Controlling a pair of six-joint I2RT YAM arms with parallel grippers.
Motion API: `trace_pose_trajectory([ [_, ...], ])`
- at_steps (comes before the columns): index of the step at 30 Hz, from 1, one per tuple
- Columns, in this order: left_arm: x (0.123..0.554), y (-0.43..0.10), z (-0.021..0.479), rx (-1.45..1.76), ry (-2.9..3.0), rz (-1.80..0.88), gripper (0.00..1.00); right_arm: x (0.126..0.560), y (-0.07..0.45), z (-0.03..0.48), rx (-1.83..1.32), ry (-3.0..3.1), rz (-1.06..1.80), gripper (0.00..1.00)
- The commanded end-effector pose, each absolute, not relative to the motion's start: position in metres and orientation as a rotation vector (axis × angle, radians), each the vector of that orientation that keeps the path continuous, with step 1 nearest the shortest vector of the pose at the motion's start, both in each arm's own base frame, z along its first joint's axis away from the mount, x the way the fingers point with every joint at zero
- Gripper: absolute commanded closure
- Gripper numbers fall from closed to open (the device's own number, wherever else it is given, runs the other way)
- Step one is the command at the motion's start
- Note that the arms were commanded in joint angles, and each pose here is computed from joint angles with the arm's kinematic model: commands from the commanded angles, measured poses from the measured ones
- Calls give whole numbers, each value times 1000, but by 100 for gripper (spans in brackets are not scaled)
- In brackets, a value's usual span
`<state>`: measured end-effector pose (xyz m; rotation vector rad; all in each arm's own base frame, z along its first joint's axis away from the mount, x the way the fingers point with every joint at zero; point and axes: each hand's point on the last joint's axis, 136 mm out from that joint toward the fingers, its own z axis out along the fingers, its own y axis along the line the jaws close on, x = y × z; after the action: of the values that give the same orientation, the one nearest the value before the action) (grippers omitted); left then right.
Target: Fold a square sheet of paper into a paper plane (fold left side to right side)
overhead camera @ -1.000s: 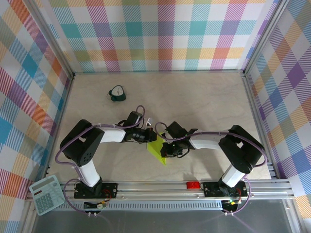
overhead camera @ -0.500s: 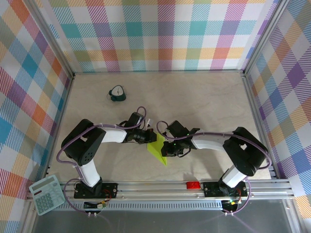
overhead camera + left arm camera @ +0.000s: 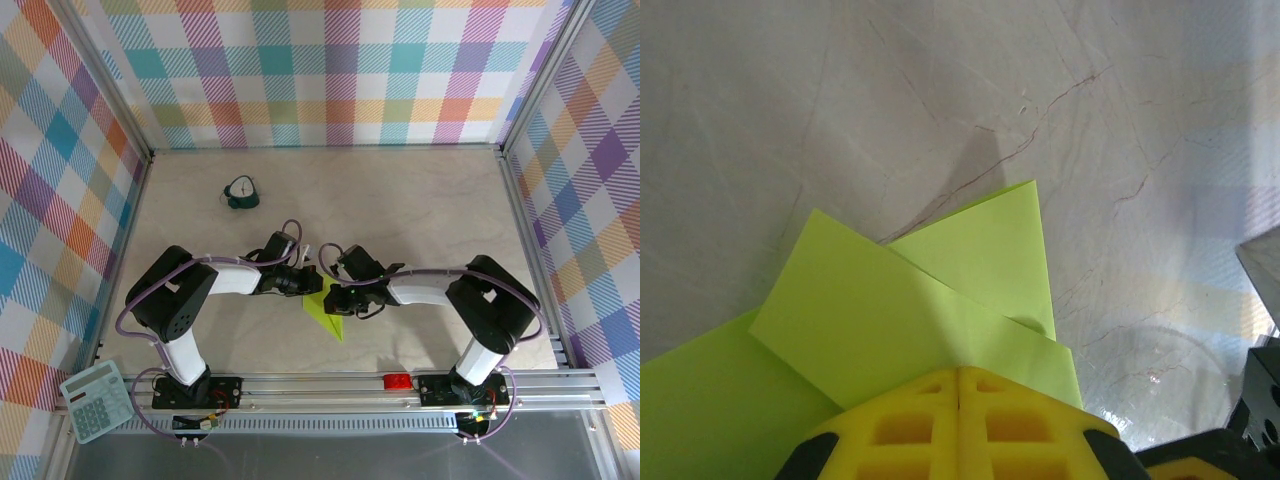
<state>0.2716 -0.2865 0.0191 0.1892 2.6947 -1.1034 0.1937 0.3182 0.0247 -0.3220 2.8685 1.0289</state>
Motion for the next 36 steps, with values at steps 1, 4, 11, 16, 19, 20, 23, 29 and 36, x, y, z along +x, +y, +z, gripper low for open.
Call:
trace_pose_trajectory([
  [1,253,-265,-10,154,2830,-948,100,214,330,34,-292,2794,1041,100],
  [4,252,-265,-10,153,2831,-946,100,218,333,34,-292,2787,1037,100],
  [11,253,-264,-11,142,2833,-935,100,216,329,22,-294,2827,1000,100],
  [16,255,-262,-13,115,2842,-914,100,204,322,14,-296,2872,995,100],
  [19,255,-260,-15,96,2846,-900,100,194,317,10,-308,2905,986,100],
  [20,255,-259,-16,88,2851,-893,100,191,315,9,-312,2918,975,100],
  [23,256,-258,-20,68,2861,-880,100,182,310,4,-323,2951,949,100],
  [29,256,-257,-24,56,2871,-869,100,170,302,1,-323,2989,925,100],
  [36,256,-256,-26,51,2877,-860,100,156,295,-1,-336,3031,892,100],
])
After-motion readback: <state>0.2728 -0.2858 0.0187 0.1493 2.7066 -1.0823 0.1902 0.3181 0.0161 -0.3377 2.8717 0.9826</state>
